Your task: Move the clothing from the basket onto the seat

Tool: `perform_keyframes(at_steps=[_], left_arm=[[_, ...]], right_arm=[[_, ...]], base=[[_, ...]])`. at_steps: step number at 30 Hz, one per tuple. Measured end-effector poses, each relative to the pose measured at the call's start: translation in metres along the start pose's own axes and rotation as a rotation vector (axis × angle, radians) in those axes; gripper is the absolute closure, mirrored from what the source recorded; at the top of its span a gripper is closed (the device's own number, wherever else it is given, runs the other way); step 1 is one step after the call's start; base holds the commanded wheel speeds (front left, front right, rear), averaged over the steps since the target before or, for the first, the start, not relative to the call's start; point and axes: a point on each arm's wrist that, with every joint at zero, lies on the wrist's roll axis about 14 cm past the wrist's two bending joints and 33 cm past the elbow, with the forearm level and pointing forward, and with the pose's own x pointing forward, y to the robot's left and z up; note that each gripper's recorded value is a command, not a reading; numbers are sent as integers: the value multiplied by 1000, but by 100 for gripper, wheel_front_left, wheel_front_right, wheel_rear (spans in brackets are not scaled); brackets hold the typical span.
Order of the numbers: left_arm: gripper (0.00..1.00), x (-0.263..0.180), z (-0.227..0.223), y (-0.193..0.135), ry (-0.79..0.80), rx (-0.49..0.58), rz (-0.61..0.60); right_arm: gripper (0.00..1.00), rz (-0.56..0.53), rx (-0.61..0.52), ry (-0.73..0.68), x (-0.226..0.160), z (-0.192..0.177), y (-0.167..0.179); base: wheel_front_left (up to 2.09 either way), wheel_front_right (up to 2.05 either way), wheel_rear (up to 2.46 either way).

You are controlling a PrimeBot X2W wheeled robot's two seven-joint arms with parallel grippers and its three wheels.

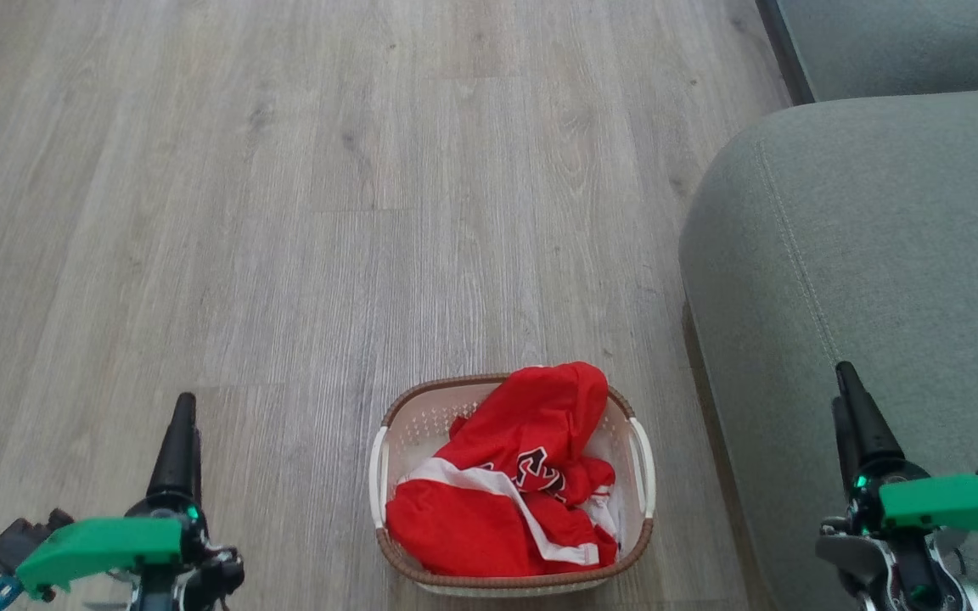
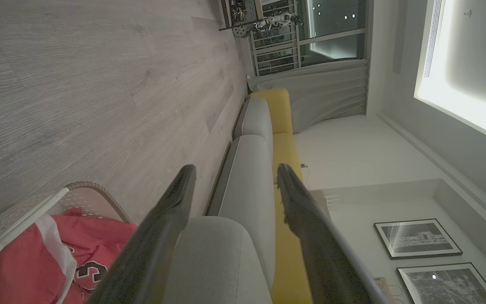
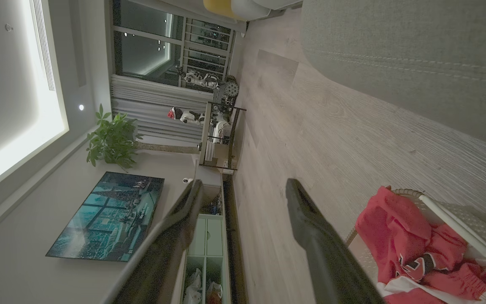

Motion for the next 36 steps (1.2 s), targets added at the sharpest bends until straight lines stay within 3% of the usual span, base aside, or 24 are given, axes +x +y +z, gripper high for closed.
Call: perform_keyframes(at_steps=[7,20,36], left_arm=[[0,1,-3,-4,4,94,-13],[0,2,-5,-17,-4,364,-47],[0,1,-10,-24,-8,589,-72]], right_arm=[[0,25,-86,3,1,-3,8],[0,70,-340,2,1,-5,21],[0,103,-558,-3,-3,-9,27]], base=[[0,0,0],[0,0,0],[0,0,0]])
